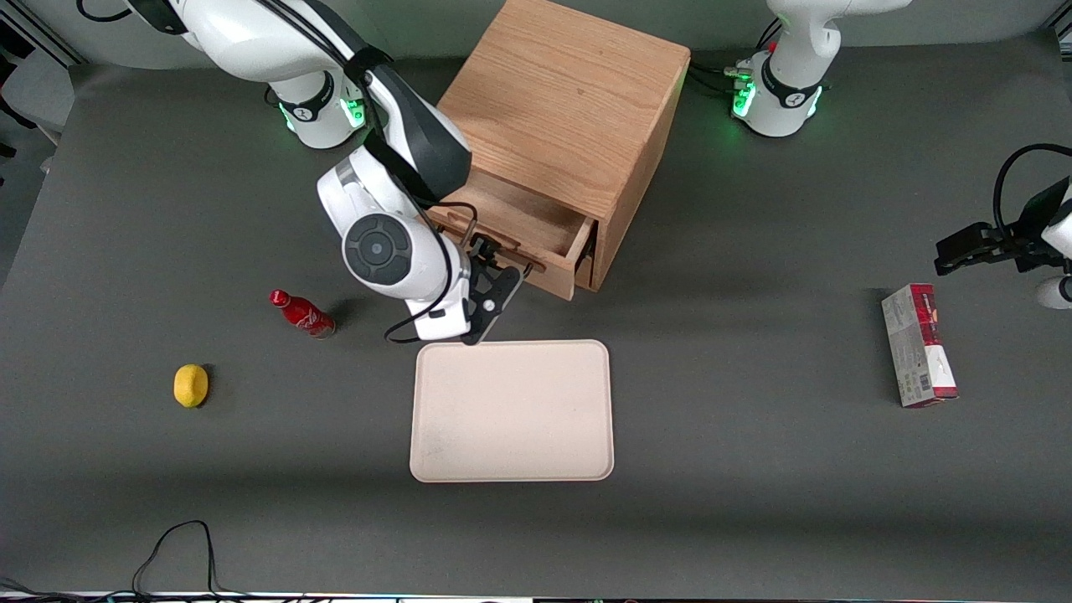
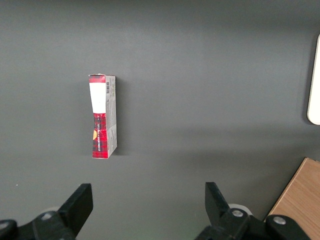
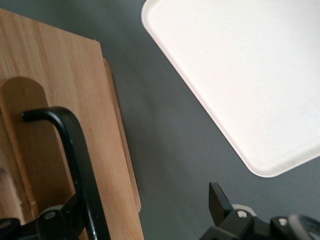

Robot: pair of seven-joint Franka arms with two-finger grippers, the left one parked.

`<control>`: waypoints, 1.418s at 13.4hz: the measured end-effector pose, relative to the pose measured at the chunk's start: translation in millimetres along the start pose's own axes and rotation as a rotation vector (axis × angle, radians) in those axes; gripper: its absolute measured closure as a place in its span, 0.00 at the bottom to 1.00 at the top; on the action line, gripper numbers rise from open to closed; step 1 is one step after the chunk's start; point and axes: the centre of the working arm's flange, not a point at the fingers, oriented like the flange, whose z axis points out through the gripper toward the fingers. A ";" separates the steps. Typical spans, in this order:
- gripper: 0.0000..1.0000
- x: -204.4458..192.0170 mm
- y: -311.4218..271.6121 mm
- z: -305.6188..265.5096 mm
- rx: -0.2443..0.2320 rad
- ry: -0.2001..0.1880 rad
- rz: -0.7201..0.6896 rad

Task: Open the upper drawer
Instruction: 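Pull the handle outward with the right gripper, sliding the drawer open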

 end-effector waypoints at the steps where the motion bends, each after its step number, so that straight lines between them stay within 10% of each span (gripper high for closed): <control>1: 0.00 -2.9 8.3 -2.1 0.000 0.003 0.012; 19: 0.00 -11.2 67.6 -17.6 0.001 0.052 0.088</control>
